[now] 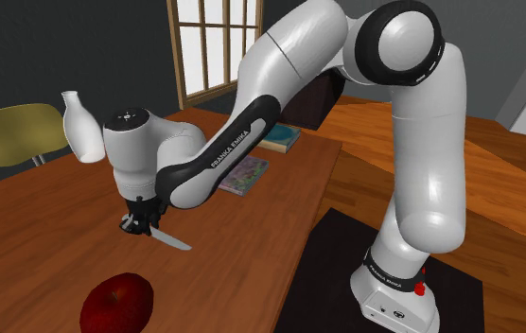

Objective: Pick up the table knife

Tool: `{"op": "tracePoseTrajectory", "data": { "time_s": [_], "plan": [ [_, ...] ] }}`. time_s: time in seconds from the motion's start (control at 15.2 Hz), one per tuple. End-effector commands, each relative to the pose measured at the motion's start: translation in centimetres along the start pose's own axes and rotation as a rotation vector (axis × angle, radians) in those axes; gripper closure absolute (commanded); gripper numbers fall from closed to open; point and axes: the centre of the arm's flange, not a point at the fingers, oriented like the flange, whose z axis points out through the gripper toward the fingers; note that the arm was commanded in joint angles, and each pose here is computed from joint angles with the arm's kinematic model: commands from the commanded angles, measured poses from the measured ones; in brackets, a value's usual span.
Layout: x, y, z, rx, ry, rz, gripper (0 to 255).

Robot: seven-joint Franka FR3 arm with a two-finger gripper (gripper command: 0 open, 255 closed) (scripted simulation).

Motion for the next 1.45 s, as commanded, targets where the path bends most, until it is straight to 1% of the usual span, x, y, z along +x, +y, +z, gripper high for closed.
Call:
{"op": "tracePoseTrajectory", "data": {
  "time_s": [0.0,0.26,1.25,1.39],
  "plan": [
    [-0.1,0.3,0.5,-0.005,-0.010,0.003,255],
    [-0.1,0.4,0.5,-0.005,-0.010,0.003,255],
    [1.6,1.3,-7.1,-0.005,-0.010,0.003,255],
    [1.6,1.3,-7.2,-0.005,-0.010,0.003,255]
  ]
}}
